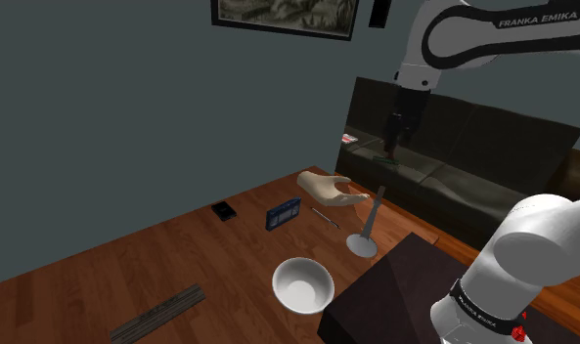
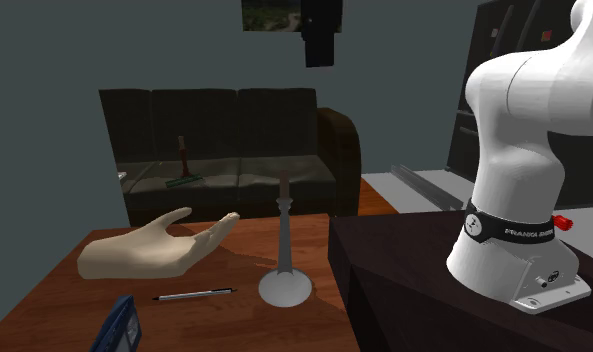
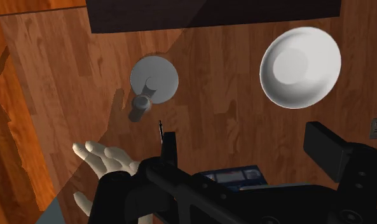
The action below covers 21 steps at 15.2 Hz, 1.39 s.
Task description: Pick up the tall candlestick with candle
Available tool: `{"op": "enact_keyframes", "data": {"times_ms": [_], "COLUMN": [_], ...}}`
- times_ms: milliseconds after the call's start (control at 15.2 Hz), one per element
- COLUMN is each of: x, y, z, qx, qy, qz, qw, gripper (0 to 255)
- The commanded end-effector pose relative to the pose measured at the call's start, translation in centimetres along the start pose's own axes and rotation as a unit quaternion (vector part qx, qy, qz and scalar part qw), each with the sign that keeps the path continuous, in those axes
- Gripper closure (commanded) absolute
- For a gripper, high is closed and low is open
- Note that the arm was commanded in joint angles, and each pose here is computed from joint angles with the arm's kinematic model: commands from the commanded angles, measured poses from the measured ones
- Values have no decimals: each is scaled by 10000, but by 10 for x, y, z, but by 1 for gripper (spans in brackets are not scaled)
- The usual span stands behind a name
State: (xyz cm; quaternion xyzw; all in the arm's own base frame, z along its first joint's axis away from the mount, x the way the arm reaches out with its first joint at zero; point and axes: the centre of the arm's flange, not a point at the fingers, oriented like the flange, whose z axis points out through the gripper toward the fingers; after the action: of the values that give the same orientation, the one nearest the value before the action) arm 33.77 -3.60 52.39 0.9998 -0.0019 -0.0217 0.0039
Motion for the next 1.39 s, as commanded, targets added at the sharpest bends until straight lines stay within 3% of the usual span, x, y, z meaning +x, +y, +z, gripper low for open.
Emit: {"op": "enact_keyframes", "data": {"times_ms": [0, 1122, 1320], "x": [10, 95, 97], "y": [10, 104, 107], "z": [24, 220, 236], "qx": [-10, -83, -85], "qy": [-91, -908, -932], "qz": [-26, -217, -222], "qw": [10000, 9956, 9954], "gripper": [0, 0, 0]}}
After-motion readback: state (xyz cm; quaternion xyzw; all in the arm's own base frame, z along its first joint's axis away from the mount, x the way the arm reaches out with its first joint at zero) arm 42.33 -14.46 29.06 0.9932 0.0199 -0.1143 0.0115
